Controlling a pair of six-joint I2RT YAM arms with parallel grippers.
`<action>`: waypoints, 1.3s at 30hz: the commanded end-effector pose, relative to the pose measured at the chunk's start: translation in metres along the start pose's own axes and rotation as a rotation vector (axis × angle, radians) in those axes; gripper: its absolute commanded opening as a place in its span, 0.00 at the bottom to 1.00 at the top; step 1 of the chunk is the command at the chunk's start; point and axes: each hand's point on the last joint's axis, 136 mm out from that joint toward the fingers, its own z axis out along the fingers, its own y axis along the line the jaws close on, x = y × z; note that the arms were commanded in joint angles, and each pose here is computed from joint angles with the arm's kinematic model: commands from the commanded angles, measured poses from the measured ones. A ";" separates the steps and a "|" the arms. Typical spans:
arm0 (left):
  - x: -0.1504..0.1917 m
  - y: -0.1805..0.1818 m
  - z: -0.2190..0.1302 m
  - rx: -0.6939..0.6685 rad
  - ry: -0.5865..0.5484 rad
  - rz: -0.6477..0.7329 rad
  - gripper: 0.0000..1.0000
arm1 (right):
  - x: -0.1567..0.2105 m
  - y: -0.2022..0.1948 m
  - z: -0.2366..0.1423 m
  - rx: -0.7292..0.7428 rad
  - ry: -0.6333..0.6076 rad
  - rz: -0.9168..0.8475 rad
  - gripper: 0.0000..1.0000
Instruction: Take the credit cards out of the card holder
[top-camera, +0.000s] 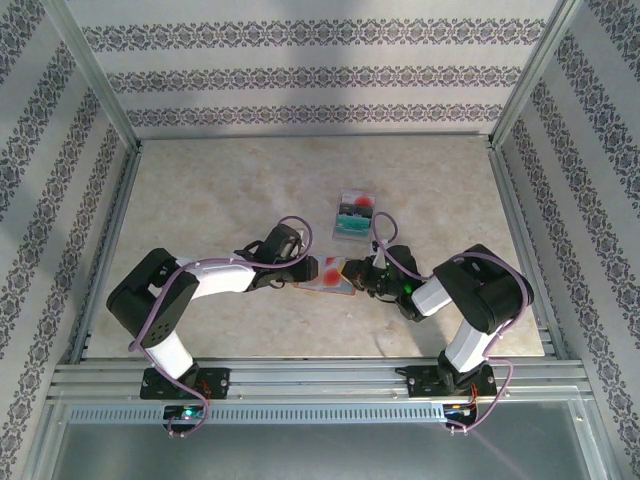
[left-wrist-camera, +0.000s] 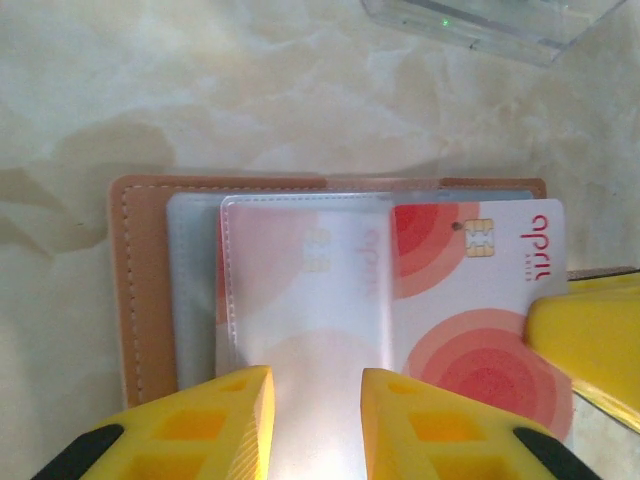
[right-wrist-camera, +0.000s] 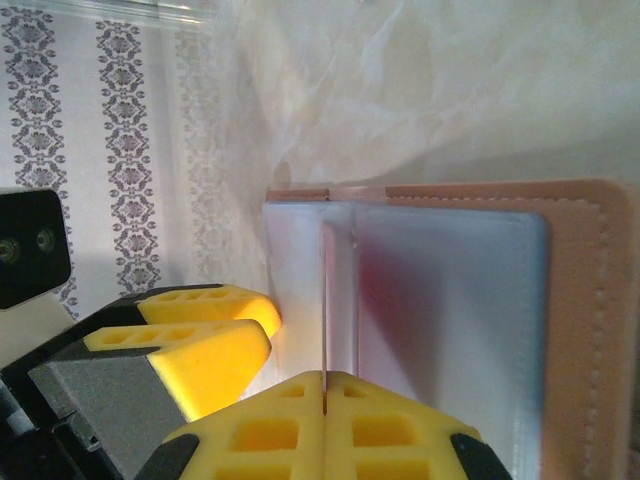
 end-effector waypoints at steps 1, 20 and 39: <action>0.010 0.019 -0.006 -0.066 0.028 0.002 0.30 | -0.003 0.003 -0.007 -0.002 -0.008 -0.026 0.00; -0.009 0.004 -0.027 -0.039 -0.010 0.055 0.40 | -0.004 0.028 -0.033 0.111 0.013 -0.230 0.00; -0.045 -0.078 -0.123 0.255 -0.012 0.372 0.71 | 0.037 0.127 -0.061 -0.169 0.240 -0.554 0.00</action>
